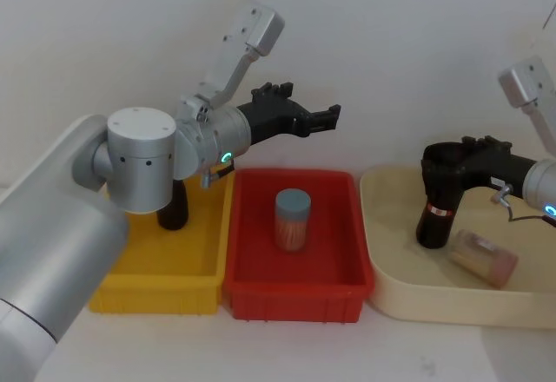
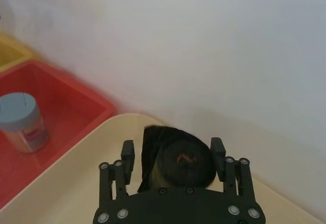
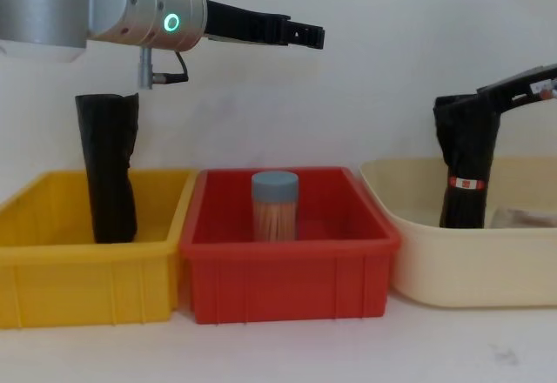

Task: Pick up the garbage bag with the one hand and transfer it to the other hand.

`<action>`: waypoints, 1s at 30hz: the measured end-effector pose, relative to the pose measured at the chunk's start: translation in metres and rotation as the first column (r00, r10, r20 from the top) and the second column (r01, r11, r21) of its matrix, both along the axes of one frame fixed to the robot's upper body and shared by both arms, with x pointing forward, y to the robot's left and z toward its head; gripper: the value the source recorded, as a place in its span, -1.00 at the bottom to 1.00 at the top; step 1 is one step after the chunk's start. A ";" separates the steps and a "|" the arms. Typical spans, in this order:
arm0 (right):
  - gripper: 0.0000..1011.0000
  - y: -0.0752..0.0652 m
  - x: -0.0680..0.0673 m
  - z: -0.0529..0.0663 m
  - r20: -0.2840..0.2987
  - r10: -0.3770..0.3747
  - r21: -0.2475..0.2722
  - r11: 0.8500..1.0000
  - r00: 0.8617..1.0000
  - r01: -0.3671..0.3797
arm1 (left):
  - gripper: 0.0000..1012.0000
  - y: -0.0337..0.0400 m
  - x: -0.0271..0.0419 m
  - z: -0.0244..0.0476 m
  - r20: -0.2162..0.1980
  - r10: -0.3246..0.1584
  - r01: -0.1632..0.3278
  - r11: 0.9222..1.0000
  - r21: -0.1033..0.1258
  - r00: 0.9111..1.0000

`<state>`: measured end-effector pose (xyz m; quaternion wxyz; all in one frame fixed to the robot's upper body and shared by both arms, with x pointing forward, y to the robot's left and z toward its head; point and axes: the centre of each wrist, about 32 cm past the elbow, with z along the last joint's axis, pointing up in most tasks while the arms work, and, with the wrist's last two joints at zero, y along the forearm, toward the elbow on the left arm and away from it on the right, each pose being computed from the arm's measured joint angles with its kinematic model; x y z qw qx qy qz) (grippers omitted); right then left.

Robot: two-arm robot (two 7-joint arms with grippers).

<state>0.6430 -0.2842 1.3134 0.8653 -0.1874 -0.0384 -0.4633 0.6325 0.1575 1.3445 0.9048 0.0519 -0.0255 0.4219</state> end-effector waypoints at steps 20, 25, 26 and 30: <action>0.98 -0.006 -0.010 0.002 -0.037 0.009 -0.032 0.999 0.999 -0.010 | 0.98 0.0000 0.0000 0.0000 0.000 0.000 0.000 1.000 0.000 1.000; 0.98 -0.006 -0.014 0.002 -0.028 -0.010 -0.029 1.000 1.000 0.009 | 0.98 0.0000 0.0000 0.0000 0.000 0.000 0.000 1.000 0.000 1.000; 0.98 -0.006 -0.015 0.002 -0.025 -0.014 -0.027 1.000 1.000 0.013 | 0.98 0.0000 0.0000 0.0000 0.000 0.000 0.000 1.000 0.000 1.000; 0.98 -0.006 -0.020 0.001 -0.014 -0.042 -0.023 0.999 0.999 0.042 | 0.98 0.0000 0.0000 0.0000 0.000 0.000 0.000 1.000 0.000 1.000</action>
